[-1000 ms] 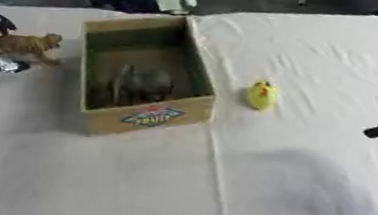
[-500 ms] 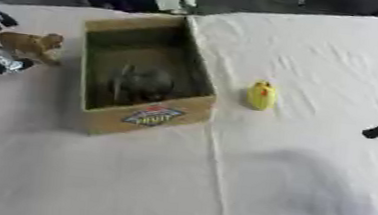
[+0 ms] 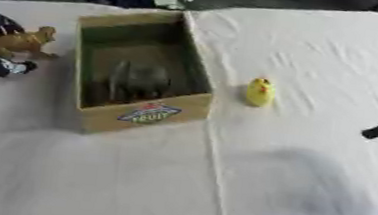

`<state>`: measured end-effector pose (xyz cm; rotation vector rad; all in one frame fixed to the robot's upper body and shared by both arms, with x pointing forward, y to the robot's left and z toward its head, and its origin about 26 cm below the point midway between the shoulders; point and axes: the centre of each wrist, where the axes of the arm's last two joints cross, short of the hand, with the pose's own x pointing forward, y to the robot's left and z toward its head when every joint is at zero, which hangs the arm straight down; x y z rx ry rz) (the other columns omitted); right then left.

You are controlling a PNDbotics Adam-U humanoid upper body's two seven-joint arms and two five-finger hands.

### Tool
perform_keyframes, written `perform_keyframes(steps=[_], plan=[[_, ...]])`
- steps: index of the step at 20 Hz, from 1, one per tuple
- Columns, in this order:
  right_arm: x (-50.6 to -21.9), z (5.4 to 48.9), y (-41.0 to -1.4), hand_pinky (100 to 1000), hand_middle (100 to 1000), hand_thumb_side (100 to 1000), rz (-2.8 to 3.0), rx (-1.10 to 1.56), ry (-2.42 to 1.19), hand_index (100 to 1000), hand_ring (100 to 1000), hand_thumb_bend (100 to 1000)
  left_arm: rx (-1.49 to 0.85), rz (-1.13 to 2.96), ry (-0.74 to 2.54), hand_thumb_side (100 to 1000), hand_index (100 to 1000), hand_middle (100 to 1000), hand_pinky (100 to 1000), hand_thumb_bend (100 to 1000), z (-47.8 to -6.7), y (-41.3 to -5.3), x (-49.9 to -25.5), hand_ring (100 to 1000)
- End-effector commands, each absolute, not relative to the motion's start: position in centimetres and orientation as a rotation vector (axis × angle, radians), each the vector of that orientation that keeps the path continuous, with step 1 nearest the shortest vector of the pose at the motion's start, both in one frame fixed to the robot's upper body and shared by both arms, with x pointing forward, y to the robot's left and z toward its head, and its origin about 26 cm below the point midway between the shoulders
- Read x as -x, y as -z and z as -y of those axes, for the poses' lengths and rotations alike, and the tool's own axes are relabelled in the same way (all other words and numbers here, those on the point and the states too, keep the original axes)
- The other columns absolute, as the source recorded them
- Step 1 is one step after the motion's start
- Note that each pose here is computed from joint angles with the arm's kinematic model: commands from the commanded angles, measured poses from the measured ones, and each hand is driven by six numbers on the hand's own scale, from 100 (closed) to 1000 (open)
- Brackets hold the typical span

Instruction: Pick up objects on the table and place them in the box.

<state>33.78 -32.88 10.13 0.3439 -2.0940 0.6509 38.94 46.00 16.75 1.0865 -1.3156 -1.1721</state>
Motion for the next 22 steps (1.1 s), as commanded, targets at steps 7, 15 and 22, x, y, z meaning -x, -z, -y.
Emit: perform_keyframes(steps=[7, 15, 22], plan=[[-33.8, 33.3, -10.9, 716, 550, 596, 2.108, -0.325, -0.678, 709, 629, 100, -1.170, 1.357, 1.112, 291, 578, 302, 570, 116, -45.7, -18.5, -39.0, 346], [-33.8, 33.4, -10.9, 716, 551, 596, 2.104, -0.326, -0.676, 709, 630, 100, -1.159, 1.638, 1.118, 265, 550, 264, 574, 100, -40.4, -24.0, -38.7, 311], [-33.9, 33.1, -11.0, 716, 551, 593, 2.103, -0.343, -0.691, 709, 630, 100, -1.072, 1.783, 1.258, 267, 558, 272, 587, 100, -35.2, -27.0, -39.2, 324]])
